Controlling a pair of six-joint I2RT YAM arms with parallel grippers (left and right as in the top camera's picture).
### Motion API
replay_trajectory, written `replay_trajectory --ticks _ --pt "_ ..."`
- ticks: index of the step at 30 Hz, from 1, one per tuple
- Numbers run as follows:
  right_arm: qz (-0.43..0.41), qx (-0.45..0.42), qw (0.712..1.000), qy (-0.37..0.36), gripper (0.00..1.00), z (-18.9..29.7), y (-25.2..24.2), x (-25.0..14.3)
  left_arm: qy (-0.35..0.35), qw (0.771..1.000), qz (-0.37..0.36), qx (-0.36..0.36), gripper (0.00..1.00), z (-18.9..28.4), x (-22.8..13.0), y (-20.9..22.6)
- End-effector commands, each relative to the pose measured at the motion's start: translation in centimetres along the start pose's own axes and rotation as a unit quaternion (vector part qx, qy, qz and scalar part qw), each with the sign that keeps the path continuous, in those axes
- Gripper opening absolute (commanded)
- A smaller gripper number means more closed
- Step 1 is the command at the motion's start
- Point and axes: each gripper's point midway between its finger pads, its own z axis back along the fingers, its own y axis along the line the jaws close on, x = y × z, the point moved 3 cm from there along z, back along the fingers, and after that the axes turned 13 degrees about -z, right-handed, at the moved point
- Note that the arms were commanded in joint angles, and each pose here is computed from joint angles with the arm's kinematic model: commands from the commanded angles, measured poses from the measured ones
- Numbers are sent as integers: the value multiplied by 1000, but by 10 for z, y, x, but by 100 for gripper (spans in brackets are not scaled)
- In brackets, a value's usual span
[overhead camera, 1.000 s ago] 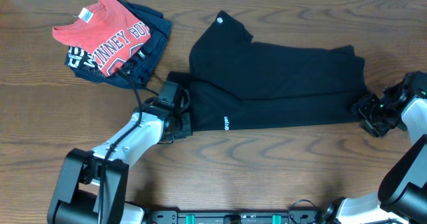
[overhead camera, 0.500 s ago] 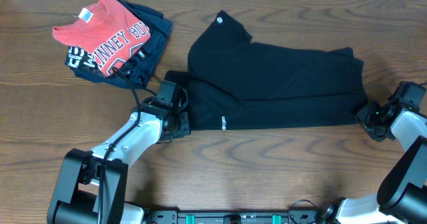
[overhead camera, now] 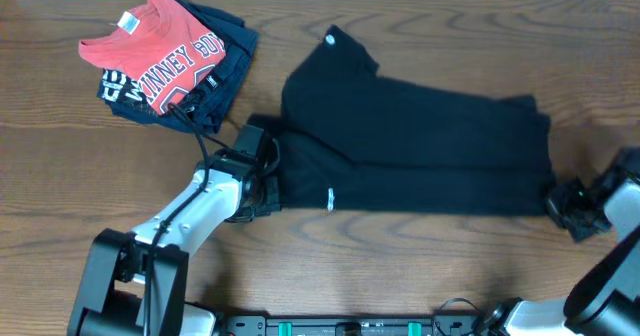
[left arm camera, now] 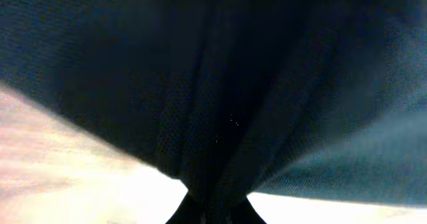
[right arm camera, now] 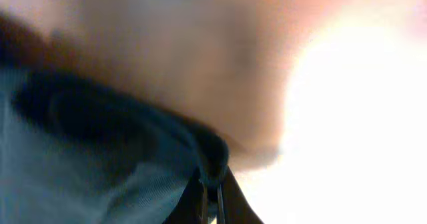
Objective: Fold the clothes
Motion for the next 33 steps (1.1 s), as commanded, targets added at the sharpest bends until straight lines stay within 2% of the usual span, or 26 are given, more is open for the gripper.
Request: replay_trajectory --ticks 1,6,7,10,12,15,18,21,27,33 --pt "-33 -34 997 -68 1 19 -20 21 -14 999 8 40 6 13 1 13" --pt "-33 -29 996 -75 4 27 -21 21 -6 999 8 44 6 21 -7 14" --pt "-33 -29 996 -75 7 27 -21 21 -4 999 8 45 7 22 -9 15" --pt "-33 -29 996 -75 27 27 -21 21 -2 999 8 45 17 22 -10 15" --pt "-33 -29 996 -75 36 27 -21 21 -2 999 8 45 38 22 -10 15" --pt "-33 -26 996 -73 45 27 -20 21 0 999 8 45 56 22 -11 15" --pt "-12 27 999 -26 44 25 -4 7 4 999 8 46 62 22 -12 15" --pt "37 82 996 17 43 27 12 -6 6 999 8 46 64 22 -13 15" --pt "72 116 990 46 39 29 23 -19 10 999 8 47 65 23 -15 16" --pt "87 85 992 42 44 21 18 -26 12 999 8 47 65 23 -16 16"
